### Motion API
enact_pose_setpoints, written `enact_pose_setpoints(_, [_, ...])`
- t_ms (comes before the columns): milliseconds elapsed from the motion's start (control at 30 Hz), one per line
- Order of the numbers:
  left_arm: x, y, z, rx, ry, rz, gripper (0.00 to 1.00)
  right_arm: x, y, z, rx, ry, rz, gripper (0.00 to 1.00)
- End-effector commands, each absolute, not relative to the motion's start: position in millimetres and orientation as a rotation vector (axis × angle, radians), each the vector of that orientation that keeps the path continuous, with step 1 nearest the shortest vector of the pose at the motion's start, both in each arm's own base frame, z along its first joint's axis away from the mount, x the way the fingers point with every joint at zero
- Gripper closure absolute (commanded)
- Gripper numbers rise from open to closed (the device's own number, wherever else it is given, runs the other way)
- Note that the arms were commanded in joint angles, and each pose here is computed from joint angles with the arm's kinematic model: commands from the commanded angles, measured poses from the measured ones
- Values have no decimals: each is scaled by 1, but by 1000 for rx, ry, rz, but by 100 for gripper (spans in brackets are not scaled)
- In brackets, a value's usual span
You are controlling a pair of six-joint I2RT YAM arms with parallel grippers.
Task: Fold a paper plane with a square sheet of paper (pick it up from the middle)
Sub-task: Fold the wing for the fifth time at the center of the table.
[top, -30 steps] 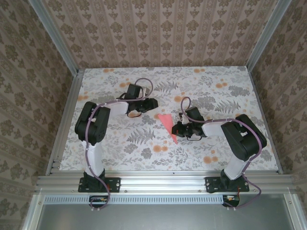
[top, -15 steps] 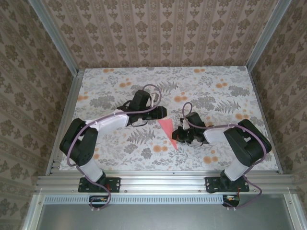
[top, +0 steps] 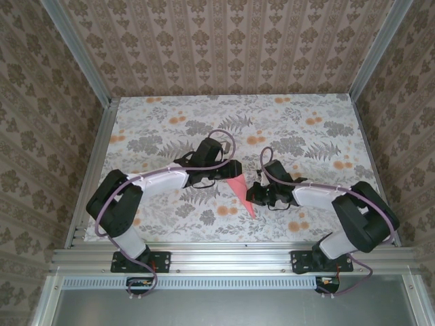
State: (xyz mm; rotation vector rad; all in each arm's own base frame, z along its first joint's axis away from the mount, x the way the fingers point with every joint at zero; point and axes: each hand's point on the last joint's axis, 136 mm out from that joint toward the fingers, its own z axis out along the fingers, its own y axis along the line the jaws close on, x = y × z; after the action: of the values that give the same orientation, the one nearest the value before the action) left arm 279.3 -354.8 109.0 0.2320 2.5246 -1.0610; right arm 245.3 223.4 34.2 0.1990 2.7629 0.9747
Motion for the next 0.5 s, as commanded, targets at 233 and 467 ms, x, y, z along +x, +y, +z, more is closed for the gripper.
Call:
enact_pose_setpoints(233, [283,-354,97,177,2541,-1048,55,254,223,63,82,2724,942,89])
enact_pose_setpoints(467, [284,-349,91,152,2558,-1009,57,252,245,65,45,2735,1112,92])
